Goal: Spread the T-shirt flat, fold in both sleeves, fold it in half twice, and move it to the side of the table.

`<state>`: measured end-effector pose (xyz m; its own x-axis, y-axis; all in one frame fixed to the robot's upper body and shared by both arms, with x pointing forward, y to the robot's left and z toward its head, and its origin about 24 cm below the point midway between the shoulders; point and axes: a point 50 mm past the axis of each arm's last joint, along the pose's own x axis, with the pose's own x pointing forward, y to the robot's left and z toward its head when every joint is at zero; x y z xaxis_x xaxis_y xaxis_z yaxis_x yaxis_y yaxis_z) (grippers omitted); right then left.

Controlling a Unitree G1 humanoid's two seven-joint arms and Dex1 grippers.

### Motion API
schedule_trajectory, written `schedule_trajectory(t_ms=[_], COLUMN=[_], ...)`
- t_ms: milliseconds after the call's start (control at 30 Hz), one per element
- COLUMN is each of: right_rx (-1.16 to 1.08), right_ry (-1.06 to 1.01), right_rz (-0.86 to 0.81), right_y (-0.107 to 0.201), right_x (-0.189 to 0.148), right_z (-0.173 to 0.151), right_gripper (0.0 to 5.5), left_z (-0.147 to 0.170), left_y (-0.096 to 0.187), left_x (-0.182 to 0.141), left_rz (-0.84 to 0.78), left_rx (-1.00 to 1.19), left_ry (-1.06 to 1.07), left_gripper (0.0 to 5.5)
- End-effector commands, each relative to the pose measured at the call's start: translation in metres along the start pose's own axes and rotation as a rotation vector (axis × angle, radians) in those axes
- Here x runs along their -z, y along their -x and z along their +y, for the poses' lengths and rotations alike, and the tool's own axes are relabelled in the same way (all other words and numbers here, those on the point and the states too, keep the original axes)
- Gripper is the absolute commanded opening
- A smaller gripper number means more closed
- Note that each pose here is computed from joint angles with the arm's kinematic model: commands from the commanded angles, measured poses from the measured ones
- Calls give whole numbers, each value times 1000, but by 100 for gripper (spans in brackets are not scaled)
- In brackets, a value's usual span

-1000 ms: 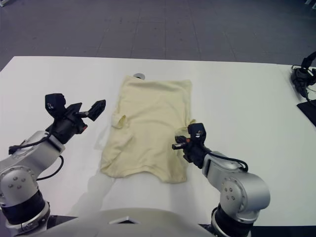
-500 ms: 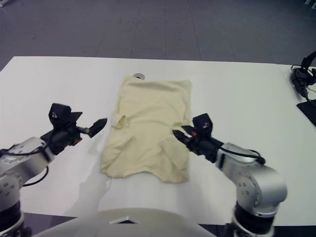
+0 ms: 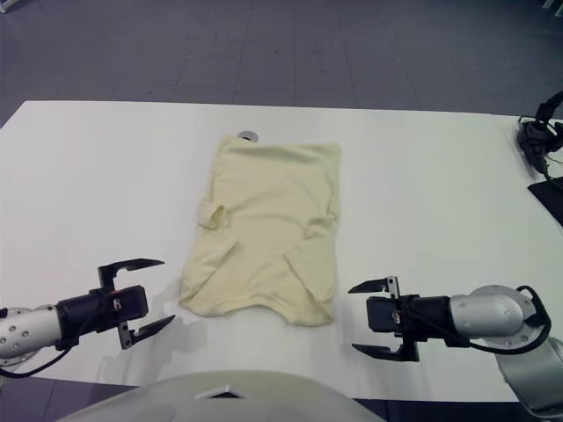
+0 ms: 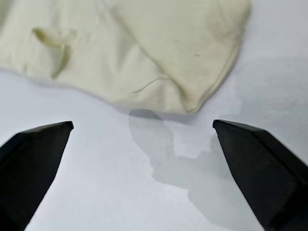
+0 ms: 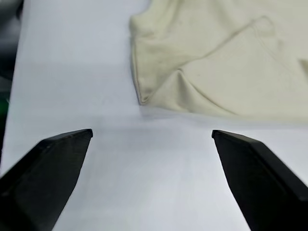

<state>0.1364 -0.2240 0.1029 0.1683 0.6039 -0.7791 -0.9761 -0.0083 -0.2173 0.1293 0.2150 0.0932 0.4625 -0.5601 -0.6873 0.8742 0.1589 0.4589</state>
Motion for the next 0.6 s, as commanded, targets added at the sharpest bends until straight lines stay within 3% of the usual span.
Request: schedule_trajectory(t_ms=[33,233,600], right_rx=[46,82,117], right_ry=[131,172,179], right_rz=[-3,-14,-49], right_y=[-13,-34,-48], right_x=[1,3,-3], right_z=[0,3,9], right_gripper=[536,540,348], left_z=[-13,-21,-17], left_y=[-11,-23,-30], left_x=[3,11,26], left_rz=[-2,28,66], left_rx=[55,89,95], left_ry=[-116,-199,-219], left_gripper=[540,432,217])
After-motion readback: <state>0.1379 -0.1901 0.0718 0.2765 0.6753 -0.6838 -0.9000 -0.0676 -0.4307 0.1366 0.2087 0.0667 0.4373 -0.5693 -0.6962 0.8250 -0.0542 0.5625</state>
